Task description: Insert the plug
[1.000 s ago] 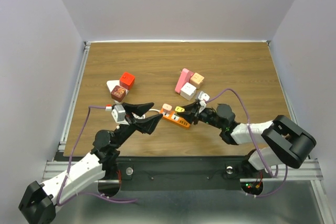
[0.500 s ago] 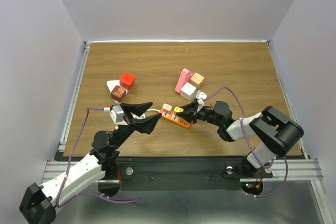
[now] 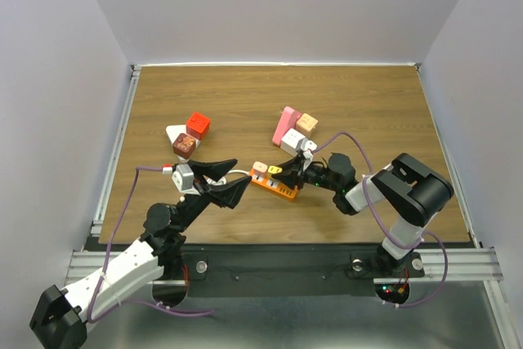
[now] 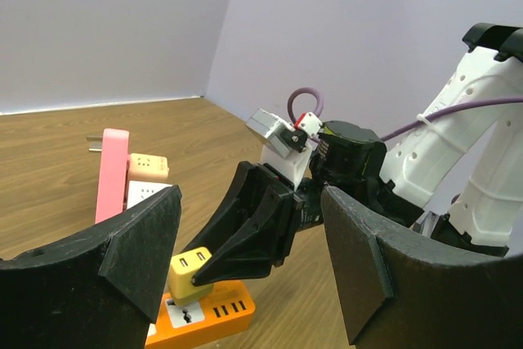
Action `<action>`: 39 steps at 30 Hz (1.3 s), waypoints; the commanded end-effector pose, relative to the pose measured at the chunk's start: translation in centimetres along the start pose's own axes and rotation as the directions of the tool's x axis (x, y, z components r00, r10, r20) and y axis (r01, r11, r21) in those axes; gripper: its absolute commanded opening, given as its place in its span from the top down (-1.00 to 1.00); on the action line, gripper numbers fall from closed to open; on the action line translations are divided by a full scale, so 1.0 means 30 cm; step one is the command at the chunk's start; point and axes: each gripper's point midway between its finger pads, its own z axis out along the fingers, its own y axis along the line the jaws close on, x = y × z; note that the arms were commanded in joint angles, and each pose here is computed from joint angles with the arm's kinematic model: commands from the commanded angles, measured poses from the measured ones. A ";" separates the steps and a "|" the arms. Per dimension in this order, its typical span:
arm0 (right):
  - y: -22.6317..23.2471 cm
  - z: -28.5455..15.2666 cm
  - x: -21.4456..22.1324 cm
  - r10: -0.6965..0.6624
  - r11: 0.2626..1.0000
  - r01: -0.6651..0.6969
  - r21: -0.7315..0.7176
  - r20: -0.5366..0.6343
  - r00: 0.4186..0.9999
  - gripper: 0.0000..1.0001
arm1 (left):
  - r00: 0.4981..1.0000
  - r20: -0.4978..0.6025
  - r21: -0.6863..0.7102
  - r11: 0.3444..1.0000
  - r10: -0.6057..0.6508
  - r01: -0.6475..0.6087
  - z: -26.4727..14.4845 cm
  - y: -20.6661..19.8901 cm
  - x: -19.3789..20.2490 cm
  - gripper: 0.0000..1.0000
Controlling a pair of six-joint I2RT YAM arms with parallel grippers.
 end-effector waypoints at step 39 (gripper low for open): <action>-0.006 -0.049 0.026 -0.046 0.999 0.045 0.012 0.088 0.995 0.99 | 0.999 -0.031 -0.023 0.999 0.028 -0.029 -0.051 0.043 0.084 -0.60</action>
